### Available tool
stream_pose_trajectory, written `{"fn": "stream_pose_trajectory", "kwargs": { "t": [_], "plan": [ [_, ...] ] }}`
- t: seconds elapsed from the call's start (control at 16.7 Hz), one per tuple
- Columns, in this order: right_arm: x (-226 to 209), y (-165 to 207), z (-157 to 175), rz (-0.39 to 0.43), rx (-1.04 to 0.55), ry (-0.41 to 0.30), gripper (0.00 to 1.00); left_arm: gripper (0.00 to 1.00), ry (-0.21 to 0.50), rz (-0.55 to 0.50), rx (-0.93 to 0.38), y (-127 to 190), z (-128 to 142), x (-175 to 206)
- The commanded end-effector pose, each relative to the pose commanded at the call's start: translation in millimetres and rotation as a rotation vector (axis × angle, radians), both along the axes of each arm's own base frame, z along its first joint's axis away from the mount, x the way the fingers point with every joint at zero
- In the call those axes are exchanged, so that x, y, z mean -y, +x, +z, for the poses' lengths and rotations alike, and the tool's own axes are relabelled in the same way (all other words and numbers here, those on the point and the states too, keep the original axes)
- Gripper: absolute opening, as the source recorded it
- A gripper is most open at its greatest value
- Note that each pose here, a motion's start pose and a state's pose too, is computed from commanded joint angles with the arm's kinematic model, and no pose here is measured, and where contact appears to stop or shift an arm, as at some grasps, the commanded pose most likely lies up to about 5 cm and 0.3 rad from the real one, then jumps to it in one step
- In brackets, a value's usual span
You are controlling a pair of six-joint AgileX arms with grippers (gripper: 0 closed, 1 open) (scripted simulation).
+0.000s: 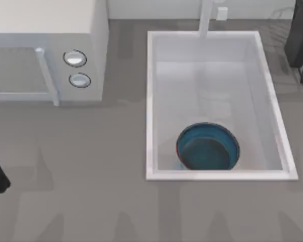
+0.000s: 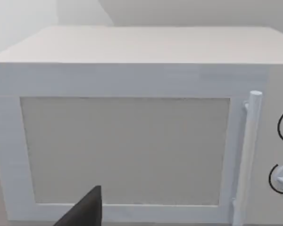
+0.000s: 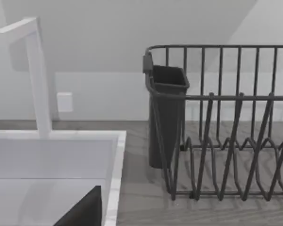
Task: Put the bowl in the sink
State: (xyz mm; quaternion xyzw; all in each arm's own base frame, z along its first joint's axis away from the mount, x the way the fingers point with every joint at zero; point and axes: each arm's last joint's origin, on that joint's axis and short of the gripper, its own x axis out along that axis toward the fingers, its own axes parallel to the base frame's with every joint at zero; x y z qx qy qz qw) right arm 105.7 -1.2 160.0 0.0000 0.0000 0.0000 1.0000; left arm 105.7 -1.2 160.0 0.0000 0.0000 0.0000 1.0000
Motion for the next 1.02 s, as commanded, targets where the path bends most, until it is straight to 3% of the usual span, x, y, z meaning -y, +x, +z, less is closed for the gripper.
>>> {"fn": "stream_pose_trajectory", "kwargs": {
  "t": [0.24, 0.54, 0.78, 1.02],
  "plan": [
    [-1.0, 0.1, 6.1, 0.01, -0.019, 0.008, 1.0, 1.0, 0.0, 0.0, 0.0, 0.0, 0.0, 0.0],
    [-7.9, 10.6, 51.8, 0.061, -0.188, 0.063, 1.0, 1.0, 0.0, 0.0, 0.0, 0.0, 0.0, 0.0],
    [-21.3, 51.7, 89.0, 0.094, -0.482, 0.106, 1.0, 1.0, 0.0, 0.0, 0.0, 0.0, 0.0, 0.0],
    [-48.2, 124.0, 91.0, 0.09, -0.876, 0.112, 1.0, 1.0, 0.0, 0.0, 0.0, 0.0, 0.0, 0.0]
  ]
}}
